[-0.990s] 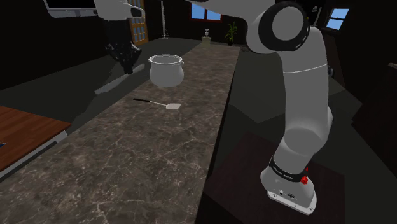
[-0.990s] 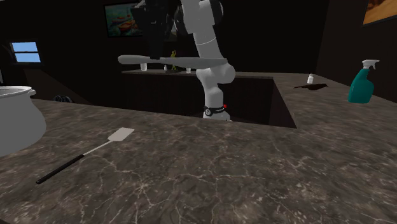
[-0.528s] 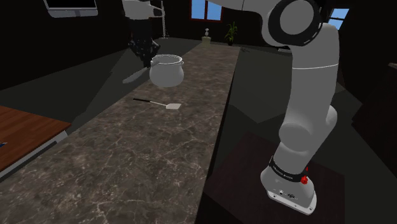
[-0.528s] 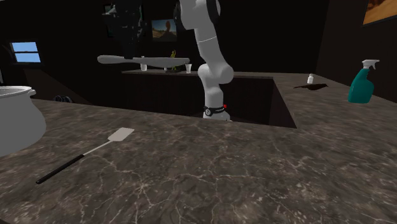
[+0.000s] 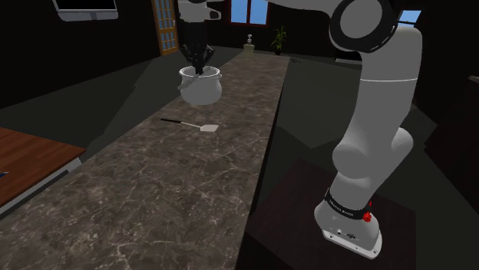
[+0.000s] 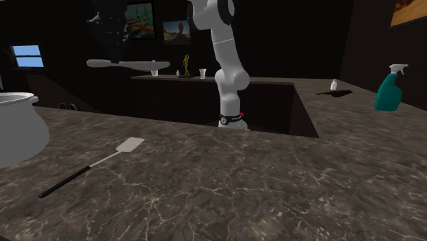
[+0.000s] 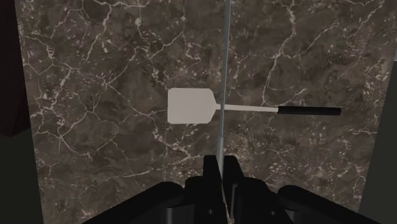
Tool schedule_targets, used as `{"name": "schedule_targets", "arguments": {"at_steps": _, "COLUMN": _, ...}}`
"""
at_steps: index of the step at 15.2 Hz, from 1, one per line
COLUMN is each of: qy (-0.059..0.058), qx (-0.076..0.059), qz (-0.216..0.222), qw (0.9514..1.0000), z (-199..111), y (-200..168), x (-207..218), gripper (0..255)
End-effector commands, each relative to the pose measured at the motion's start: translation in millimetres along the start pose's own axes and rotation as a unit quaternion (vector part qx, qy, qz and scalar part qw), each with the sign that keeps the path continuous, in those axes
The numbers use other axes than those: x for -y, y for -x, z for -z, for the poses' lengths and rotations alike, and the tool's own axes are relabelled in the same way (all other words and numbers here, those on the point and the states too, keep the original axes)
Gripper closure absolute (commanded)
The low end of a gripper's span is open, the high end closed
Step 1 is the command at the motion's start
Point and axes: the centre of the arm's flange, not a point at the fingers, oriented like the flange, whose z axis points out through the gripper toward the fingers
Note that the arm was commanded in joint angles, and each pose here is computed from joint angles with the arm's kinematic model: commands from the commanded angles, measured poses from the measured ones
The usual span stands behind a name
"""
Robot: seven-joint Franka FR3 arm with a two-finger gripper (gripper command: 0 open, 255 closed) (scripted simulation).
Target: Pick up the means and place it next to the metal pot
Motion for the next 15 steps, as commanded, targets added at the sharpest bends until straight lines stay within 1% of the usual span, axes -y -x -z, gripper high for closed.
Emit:
{"name": "schedule_targets", "arguments": {"at_steps": 1, "qy": 0.0, "qx": 0.0, "qz": 0.001, "qw": 1.0, "z": -2, "y": -26, "x": -7, "gripper": 255}}
{"name": "schedule_targets", "arguments": {"at_steps": 4, "qy": 0.0, "qx": 0.0, "qz": 0.001, "qw": 1.0, "z": -4, "y": -67, "x": -19, "gripper": 255}}
{"name": "schedule_targets", "arguments": {"at_steps": 15, "qy": 0.0, "qx": 0.0, "qz": 0.001, "qw": 1.0, "z": -62, "y": -64, "x": -19, "gripper": 255}}
